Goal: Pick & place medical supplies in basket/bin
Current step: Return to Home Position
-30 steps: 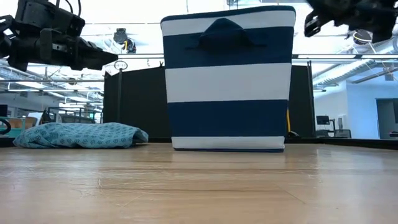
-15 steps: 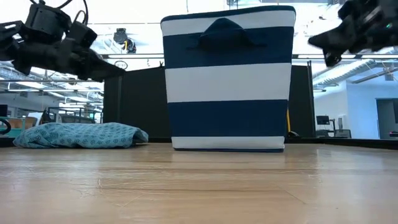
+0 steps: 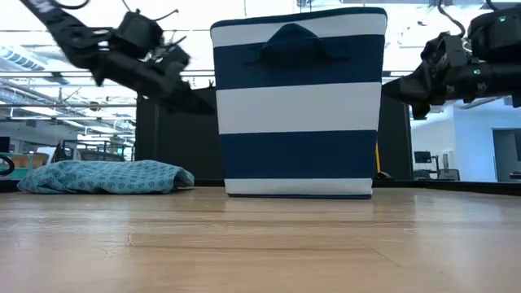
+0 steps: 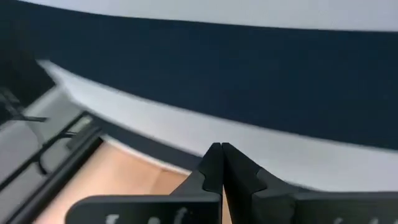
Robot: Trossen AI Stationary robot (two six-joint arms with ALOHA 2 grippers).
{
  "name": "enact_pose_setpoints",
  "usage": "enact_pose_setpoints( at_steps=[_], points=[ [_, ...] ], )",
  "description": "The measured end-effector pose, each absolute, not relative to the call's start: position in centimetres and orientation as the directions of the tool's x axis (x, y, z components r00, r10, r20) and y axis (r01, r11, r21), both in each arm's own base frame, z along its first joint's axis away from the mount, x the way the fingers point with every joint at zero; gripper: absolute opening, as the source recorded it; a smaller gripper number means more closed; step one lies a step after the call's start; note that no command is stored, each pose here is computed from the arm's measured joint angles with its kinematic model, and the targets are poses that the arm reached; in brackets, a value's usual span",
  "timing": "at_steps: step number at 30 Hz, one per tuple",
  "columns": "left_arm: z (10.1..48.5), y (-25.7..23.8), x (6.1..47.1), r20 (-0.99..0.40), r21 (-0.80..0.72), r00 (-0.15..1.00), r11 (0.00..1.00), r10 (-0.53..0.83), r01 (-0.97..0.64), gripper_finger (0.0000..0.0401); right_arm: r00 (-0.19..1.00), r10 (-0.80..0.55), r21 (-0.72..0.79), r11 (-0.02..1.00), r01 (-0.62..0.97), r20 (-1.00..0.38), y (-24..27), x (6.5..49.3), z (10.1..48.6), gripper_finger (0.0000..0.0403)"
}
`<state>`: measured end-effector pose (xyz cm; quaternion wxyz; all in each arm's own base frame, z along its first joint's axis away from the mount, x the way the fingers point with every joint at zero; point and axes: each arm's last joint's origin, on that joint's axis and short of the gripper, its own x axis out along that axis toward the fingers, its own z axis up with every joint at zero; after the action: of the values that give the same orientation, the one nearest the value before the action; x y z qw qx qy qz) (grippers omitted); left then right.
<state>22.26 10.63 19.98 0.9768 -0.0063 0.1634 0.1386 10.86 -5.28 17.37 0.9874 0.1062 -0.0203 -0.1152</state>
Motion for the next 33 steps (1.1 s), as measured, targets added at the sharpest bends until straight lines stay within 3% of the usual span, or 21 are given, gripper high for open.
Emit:
enact_pose_setpoints(
  at_steps=[9,16,27,33],
  points=[
    [18.8,10.0,27.5,-0.413,0.008,0.899,0.987,0.148,-0.159,0.0000,0.965,-0.261,0.150,0.953,0.264,-0.035,-6.5,12.0,17.8,0.0000],
    [18.6,9.7,28.1,-0.445,0.023,0.884,0.989,0.143,-0.148,0.0000,0.973,-0.223,0.135,0.964,0.229,-0.061,-6.9,12.7,17.8,0.0000],
    [21.1,9.2,24.9,-0.474,0.097,0.863,0.985,0.173,-0.144,0.0000,0.987,-0.136,0.172,0.974,0.150,-0.086,-6.2,12.1,17.8,0.0000],
    [22.1,7.4,20.6,-0.366,0.140,0.924,0.988,0.113,-0.066,0.0000,0.989,-0.064,0.170,0.982,0.087,-0.136,-5.2,11.5,17.4,0.0000]
  ],
)
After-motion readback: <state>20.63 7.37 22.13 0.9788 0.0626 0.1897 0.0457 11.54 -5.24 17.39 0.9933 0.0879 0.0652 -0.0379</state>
